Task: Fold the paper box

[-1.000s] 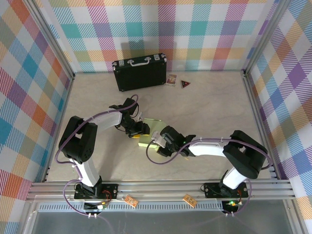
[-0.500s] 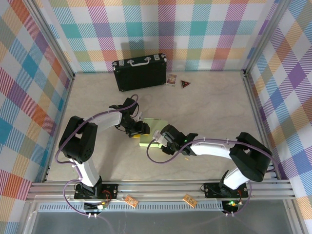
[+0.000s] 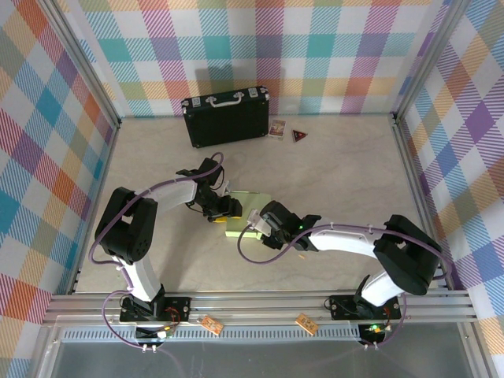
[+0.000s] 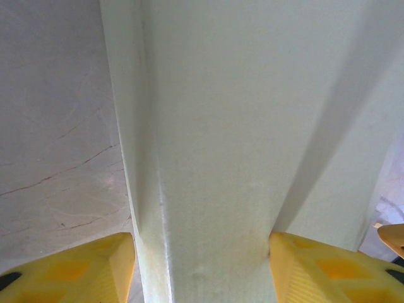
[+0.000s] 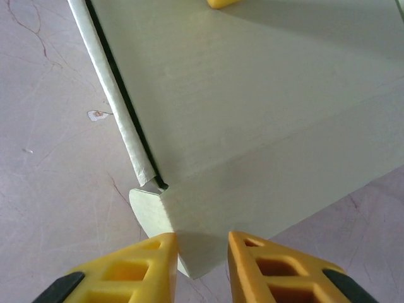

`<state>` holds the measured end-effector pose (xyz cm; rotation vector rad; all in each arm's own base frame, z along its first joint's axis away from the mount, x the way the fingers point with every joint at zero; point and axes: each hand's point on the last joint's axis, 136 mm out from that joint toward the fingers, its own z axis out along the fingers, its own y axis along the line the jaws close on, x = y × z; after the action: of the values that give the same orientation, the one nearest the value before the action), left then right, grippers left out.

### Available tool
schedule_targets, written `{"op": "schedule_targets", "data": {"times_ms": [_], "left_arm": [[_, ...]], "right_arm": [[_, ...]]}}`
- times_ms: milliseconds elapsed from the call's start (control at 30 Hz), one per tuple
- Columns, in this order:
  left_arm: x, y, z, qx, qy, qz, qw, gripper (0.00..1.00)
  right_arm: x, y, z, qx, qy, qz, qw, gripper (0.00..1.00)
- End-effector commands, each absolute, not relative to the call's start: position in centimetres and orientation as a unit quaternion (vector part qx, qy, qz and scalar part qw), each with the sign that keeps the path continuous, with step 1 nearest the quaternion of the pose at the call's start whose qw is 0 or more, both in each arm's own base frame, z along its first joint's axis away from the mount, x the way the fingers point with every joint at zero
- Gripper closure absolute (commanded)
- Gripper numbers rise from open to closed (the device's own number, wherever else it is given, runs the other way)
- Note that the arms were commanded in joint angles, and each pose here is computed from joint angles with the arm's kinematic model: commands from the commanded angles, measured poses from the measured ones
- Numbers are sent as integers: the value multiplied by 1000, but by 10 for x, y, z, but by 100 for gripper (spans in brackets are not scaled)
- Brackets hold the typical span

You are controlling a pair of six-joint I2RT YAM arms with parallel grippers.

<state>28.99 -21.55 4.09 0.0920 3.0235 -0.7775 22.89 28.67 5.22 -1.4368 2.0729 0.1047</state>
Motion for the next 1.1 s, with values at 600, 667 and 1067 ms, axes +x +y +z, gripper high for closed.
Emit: {"op": "schedule_targets", "data": {"times_ms": [600, 667, 1067], "left_arm": [[268, -192, 9, 18, 982, -185, -43, 43], [268, -193, 9, 19, 981, -186, -43, 43], [268, -194, 9, 20, 981, -190, -45, 44]], "right_arm": [[244, 295, 52, -564, 758, 2, 327, 58], [246, 294, 52, -563, 757, -4, 331, 60], [234, 309, 50, -547, 770, 57, 324, 74]]}}
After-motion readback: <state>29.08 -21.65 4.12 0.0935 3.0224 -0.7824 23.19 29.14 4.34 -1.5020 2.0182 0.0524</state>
